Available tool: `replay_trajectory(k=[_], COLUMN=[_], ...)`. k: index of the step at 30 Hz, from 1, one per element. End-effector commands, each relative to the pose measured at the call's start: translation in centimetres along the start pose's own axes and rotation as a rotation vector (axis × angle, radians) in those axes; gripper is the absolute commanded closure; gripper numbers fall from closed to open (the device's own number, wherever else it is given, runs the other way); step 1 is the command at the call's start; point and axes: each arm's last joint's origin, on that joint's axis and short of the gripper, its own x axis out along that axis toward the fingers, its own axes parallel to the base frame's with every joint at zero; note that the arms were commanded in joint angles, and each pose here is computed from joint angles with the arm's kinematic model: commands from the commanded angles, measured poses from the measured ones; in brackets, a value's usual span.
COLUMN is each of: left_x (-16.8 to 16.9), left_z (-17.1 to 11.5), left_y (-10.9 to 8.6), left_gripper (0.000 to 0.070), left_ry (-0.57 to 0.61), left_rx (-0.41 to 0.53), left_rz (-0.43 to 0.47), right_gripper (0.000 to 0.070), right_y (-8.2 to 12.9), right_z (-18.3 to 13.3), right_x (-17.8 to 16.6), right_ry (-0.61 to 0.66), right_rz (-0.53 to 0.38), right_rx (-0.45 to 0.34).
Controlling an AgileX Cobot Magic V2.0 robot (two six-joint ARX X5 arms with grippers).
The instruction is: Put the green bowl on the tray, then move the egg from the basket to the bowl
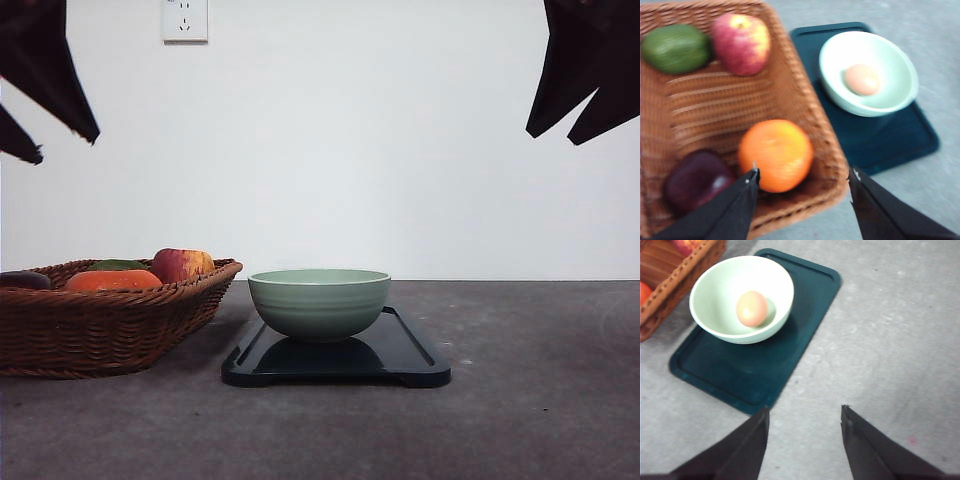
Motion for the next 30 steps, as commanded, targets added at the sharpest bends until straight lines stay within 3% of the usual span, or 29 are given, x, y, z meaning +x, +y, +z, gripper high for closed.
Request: replay_trajectory(k=[1, 4, 5, 6, 7, 8, 24, 27, 30], left_x=[0.1, 0.1, 0.1, 0.1, 0.1, 0.1, -0.1, -0.9, -1.5], left_z=[0.1, 0.1, 0.1, 0.1, 0.1, 0.1, 0.2, 0.3, -0.5], left_y=[0.0, 0.0, 0.0, 0.0, 0.0, 0.0, -0.1, 0.3, 1.3], left_gripper=[0.0349, 0.0353, 0.0404, 0.0495, 0.0641, 0.0700, 0.0700, 0.0700, 0.0700], left_ry=[-0.004, 0.001, 0.001, 0.000, -0.002, -0.003, -0.014, -0.056, -0.147], left_rx=[-0.009, -0.020, -0.017, -0.014, -0.014, -0.015, -0.012, 0.056, 0.039], left_rz=[-0.002, -0.001, -0.001, -0.001, -0.003, -0.005, -0.011, 0.008, 0.042], right_gripper=[0.0422, 0.0422, 0.0461, 0.0534, 0.0652, 0.0693, 0.0684, 0.0684, 0.0684], right_y=[0.2, 0.3, 0.3, 0.3, 0.3, 0.3, 0.3, 0.3, 0.3], right_z=[0.1, 0.0, 0.0, 0.0, 0.0, 0.1, 0.3, 0.3, 0.3], right_x=[0.1, 0.1, 0.1, 0.1, 0.1, 0.1, 0.0, 0.0, 0.0], right_ry=[0.006, 0.022, 0.023, 0.022, 0.019, 0.015, -0.009, -0.009, -0.009], right_rz=[0.027, 0.056, 0.058, 0.057, 0.057, 0.058, 0.075, 0.075, 0.075], right_rx=[0.003, 0.005, 0.006, 0.005, 0.004, 0.004, 0.004, 0.004, 0.004])
